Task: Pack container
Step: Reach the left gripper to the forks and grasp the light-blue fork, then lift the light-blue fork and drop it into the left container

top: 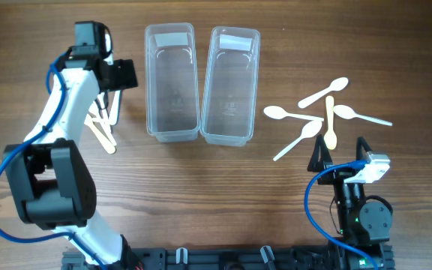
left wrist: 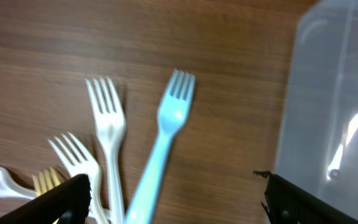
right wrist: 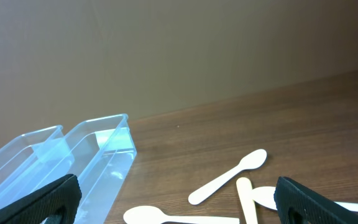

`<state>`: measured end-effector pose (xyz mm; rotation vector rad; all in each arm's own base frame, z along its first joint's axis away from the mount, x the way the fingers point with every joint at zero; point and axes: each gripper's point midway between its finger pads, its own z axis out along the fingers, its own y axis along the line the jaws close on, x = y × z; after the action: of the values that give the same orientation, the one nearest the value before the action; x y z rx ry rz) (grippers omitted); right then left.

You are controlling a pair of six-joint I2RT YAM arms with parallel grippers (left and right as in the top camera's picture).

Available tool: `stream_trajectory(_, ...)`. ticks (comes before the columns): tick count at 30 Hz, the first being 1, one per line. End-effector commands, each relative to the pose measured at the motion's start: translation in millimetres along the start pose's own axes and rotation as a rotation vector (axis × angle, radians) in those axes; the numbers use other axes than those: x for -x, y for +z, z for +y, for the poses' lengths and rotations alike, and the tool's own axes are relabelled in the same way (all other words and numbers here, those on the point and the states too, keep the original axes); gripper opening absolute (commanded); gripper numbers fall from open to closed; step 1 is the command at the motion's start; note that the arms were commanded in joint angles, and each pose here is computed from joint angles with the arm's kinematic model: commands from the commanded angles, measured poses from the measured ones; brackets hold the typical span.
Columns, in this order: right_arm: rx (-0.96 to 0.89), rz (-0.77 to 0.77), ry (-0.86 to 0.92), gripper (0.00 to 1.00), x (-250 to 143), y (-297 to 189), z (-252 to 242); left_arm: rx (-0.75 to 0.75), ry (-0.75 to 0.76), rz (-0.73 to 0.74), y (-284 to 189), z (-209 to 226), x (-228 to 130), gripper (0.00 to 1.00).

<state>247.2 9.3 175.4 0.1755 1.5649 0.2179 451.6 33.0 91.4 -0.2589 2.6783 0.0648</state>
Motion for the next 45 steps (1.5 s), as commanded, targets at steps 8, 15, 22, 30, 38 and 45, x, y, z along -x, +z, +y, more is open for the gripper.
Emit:
stream_trajectory(8,-0.011,-0.015,0.015,1.0,2.9,-0.4,-1.6,-0.014,0.472,-0.054,0.1,7.9,14.7,0.85)
stream_trajectory(15,-0.011,-0.015,0.015,1.0,3.0,-0.4,-1.6,-0.08,0.472,0.096,64.0,1.4,-23.5,0.43)
stream_trajectory(22,-0.011,-0.015,0.015,1.0,3.0,-0.4,-1.6,-0.086,0.418,0.111,73.6,6.7,-27.5,0.36)
stream_trajectory(30,-0.011,-0.015,0.015,1.0,3.0,-0.4,-1.6,-0.122,0.33,0.173,86.9,14.9,-44.0,0.41)
stream_trajectory(38,-0.011,-0.015,0.015,1.0,3.0,-0.4,-1.6,-0.169,0.325,0.198,86.1,7.8,-51.6,0.04)
stream_trajectory(45,-0.011,-0.015,0.015,1.0,3.0,-0.4,-1.6,-0.016,0.259,-0.155,-3.3,23.8,74.1,0.04)
